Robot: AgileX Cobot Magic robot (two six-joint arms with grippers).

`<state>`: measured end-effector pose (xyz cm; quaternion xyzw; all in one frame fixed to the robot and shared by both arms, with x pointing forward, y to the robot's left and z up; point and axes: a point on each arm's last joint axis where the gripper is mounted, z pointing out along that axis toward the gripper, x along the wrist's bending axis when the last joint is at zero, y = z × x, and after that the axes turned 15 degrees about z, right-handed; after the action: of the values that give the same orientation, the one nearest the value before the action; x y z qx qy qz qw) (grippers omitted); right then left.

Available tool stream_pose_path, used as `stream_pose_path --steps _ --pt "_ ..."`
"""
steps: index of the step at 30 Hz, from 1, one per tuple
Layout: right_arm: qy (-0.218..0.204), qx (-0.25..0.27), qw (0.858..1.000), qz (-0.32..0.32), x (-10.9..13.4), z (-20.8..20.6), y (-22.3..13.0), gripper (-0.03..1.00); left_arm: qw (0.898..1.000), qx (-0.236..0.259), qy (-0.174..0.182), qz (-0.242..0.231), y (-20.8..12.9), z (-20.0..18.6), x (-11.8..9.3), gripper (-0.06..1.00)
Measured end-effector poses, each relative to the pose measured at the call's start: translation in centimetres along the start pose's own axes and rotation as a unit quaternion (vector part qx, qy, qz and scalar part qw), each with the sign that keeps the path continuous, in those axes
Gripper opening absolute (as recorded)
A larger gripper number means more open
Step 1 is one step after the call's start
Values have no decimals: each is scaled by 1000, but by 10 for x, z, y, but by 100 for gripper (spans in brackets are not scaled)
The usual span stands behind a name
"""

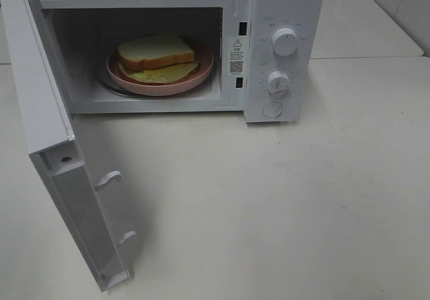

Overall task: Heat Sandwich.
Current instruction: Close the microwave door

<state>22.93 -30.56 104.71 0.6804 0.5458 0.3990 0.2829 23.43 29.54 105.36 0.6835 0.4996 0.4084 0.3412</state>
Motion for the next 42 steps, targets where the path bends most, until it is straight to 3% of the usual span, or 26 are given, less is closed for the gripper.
stream_pose_path --steps 5,10,14,18,19,22,23,24,26,28,29,30,32,42 --pt "0 0 1000 0 0 0 0 76 1000 -9 4 1 8 -3 2 97" --pt "0 0 1000 0 0 0 0 76 1000 16 -1 4 20 11 7 97" --pt "0 0 1000 0 0 0 0 76 1000 28 -3 3 26 21 10 90" --pt "0 0 1000 0 0 0 0 76 999 41 -5 2 35 36 14 70" --pt "0 0 1000 0 0 0 0 76 999 41 -5 2 35 36 14 70" --pt "0 0 1000 0 0 0 0 76 998 59 -5 4 40 50 17 48" --pt "0 0 1000 0 0 0 0 76 998 59 -5 4 40 50 17 48" --pt "0 0 1000 0 0 0 0 76 998 66 -2 7 42 57 19 41" --pt "0 0 1000 0 0 0 0 76 998 70 -1 9 44 65 21 22" --pt "0 0 1000 0 0 0 0 76 997 70 0 10 44 68 21 16" --pt "0 0 1000 0 0 0 0 76 997 72 2 11 43 77 22 6" --pt "0 0 1000 0 0 0 0 76 998 69 4 12 42 82 22 2" --pt "0 0 1000 0 0 0 0 76 998 69 5 12 40 87 22 0" --pt "0 0 1000 0 0 0 0 76 998 -34 42 13 18 128 20 0"
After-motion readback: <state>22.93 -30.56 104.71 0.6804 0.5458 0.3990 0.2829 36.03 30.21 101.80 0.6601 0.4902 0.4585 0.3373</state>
